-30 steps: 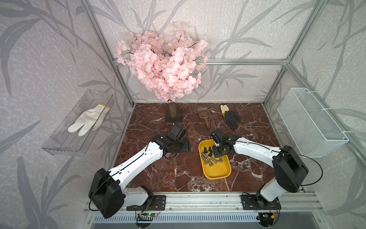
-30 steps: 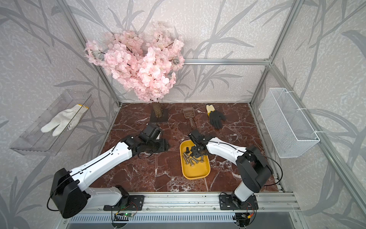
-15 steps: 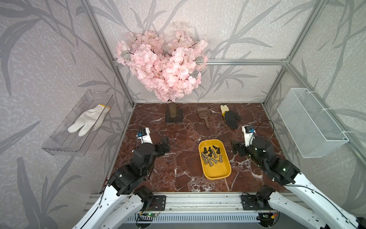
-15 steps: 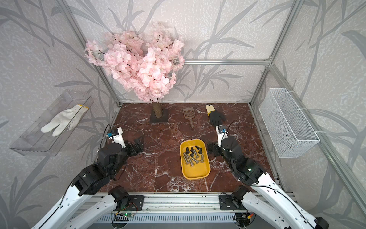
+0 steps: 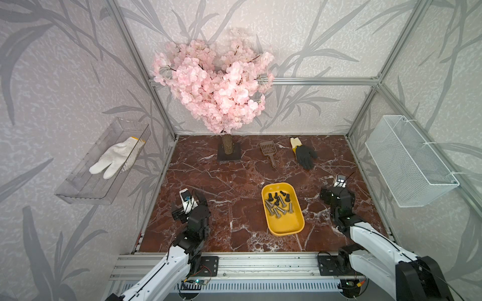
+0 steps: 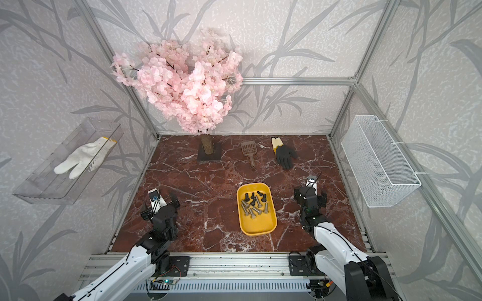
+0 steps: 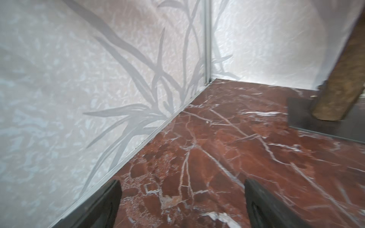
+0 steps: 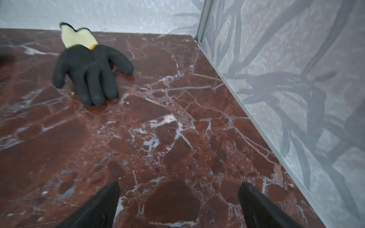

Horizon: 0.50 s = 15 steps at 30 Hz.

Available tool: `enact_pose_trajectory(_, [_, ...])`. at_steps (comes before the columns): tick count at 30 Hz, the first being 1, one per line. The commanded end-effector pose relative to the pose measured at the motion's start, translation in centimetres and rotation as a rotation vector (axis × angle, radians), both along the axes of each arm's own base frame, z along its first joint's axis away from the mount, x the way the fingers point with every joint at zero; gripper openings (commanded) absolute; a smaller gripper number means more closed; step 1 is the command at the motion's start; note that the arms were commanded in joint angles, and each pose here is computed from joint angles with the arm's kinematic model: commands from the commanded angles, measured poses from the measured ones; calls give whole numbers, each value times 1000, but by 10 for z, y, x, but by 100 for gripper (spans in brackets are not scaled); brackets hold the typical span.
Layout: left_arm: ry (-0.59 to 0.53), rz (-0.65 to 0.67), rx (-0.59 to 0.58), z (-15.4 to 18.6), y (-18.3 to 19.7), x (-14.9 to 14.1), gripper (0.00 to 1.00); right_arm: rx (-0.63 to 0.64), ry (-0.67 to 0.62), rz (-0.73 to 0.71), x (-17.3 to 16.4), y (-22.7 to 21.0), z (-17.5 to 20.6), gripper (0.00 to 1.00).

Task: Take the screw protection sleeves out of the storage box
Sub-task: Reset both arms

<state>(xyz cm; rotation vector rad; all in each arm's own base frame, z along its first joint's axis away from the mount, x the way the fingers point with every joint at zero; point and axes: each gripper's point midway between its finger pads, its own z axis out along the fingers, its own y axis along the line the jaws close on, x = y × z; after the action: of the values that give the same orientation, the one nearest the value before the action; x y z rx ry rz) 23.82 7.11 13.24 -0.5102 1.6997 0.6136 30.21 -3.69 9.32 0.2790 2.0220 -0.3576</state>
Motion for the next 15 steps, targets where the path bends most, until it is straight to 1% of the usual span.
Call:
enact_pose_trajectory(1, [-116,-42,-88,18,3,27,100,45,-218,51,33,6,39,99])
enact_pose_trajectory(3, [-72,-57,-114,11,6,45,100,13,-251,76,45,9,42,99])
enact_pose_trajectory(5, [-21,-59,-115,8,9,65,100,-22,-273,78,55,8,40,99])
enact_pose_trajectory(8, [-45,-79,-108,9,12,82,100,-41,-280,86,68,9,29,99])
enact_pose_trajectory(10, [-53,-74,-123,8,18,87,100,-41,-281,115,74,14,21,99])
enact_pose_trajectory(11, [-63,-68,-135,7,23,89,100,-33,-269,142,75,18,17,99])
enact_pose_trajectory(13, [-75,-68,-199,0,30,94,100,-7,-244,129,77,14,7,99])
enact_pose_trajectory(14, [-90,-65,-209,-2,33,95,100,-14,-258,128,80,12,8,99])
enact_pose_trajectory(15, [-89,-80,-216,-6,31,98,100,-7,-241,132,81,13,7,99])
